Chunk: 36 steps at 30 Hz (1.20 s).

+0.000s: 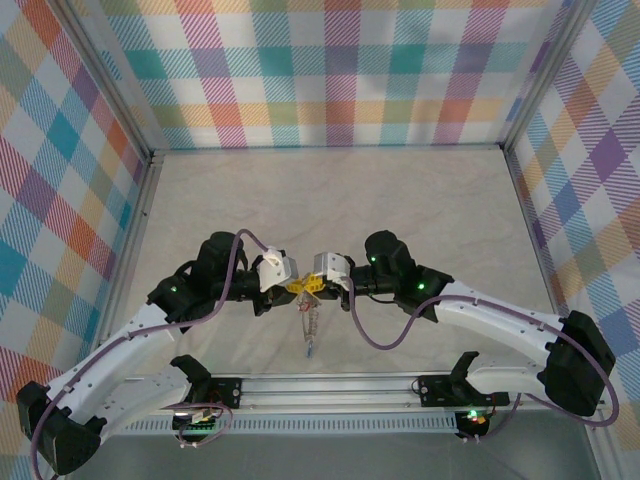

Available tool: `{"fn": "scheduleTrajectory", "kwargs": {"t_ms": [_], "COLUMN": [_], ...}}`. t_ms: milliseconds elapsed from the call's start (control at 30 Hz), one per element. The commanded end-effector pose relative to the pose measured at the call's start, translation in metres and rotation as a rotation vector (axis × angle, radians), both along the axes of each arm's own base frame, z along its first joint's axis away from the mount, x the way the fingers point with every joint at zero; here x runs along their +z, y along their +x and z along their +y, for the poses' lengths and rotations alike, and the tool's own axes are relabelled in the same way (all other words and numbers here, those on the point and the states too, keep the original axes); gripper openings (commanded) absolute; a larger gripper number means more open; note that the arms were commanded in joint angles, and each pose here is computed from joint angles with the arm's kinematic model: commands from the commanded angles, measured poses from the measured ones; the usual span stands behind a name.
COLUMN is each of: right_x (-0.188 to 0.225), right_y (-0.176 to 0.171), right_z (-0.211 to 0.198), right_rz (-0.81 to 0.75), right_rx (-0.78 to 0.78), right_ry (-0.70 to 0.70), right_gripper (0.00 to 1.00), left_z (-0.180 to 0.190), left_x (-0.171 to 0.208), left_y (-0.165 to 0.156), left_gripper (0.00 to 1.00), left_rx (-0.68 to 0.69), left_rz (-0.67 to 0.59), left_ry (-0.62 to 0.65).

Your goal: Put the keys on the keyring

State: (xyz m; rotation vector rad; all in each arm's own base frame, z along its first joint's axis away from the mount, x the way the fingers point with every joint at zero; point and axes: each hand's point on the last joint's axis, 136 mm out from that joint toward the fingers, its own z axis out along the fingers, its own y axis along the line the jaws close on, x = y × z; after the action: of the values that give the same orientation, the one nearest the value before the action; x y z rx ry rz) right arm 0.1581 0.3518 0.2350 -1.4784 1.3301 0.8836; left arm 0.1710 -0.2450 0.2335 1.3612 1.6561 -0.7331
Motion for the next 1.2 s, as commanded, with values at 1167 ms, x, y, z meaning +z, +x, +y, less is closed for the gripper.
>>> {"fn": "scheduleTrajectory", "kwargs": {"t_ms": [1167], "right_x": [0.011], "right_y": [-0.026], "right_z": [-0.022], "right_rz": [0.03], "right_rx": [0.14], "right_ry": [0.033], "right_gripper": [0.19], "left_z": [-0.021], "left_x": [0.051], "left_y": [-0.011], "left_gripper": [0.0], "left_rx": [-0.128], "left_rz": [-0.142], "left_ry": [-0.219]}}
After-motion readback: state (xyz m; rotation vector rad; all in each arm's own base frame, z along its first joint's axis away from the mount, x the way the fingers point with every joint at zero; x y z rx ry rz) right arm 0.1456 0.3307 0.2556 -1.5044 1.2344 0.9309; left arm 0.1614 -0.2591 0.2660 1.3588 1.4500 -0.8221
